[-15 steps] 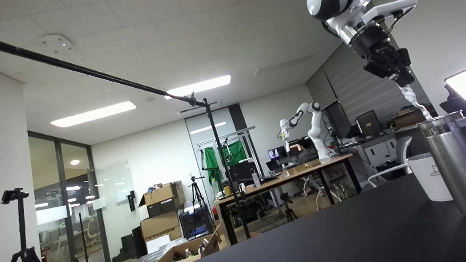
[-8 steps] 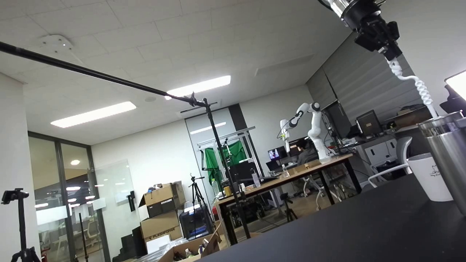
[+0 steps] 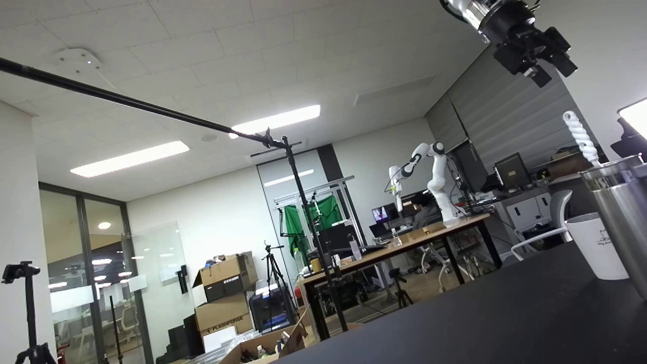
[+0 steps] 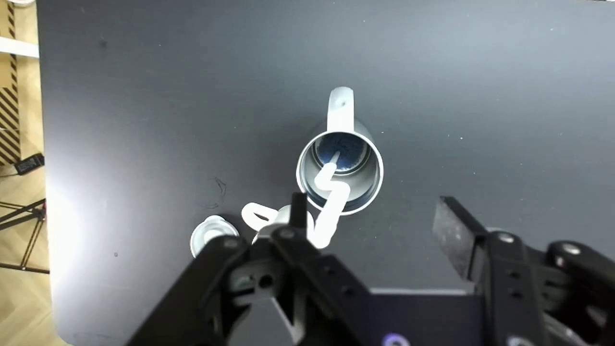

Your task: Move the brush inside the flask up and down

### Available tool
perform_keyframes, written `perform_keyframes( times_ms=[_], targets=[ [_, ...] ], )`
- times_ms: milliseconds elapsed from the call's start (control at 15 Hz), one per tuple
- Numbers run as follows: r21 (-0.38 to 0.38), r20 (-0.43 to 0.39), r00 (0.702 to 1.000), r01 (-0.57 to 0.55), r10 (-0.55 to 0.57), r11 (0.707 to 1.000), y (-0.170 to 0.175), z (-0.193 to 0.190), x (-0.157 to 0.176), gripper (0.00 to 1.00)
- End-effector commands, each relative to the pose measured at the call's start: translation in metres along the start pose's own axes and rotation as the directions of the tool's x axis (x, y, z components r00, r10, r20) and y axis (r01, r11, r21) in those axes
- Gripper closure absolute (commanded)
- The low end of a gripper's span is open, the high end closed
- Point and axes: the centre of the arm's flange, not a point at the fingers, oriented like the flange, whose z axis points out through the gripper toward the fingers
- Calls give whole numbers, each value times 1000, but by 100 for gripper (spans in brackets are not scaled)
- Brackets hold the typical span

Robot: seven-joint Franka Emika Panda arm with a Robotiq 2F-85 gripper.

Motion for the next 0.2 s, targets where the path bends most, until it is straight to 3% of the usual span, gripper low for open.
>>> perform_keyframes(
  times_ms=[0, 133],
  targets=[
    [1, 3, 1000, 0, 0, 1000, 0, 0, 0, 25],
    [1, 5, 1000, 0, 0, 1000, 1, 1, -1, 20]
  ],
)
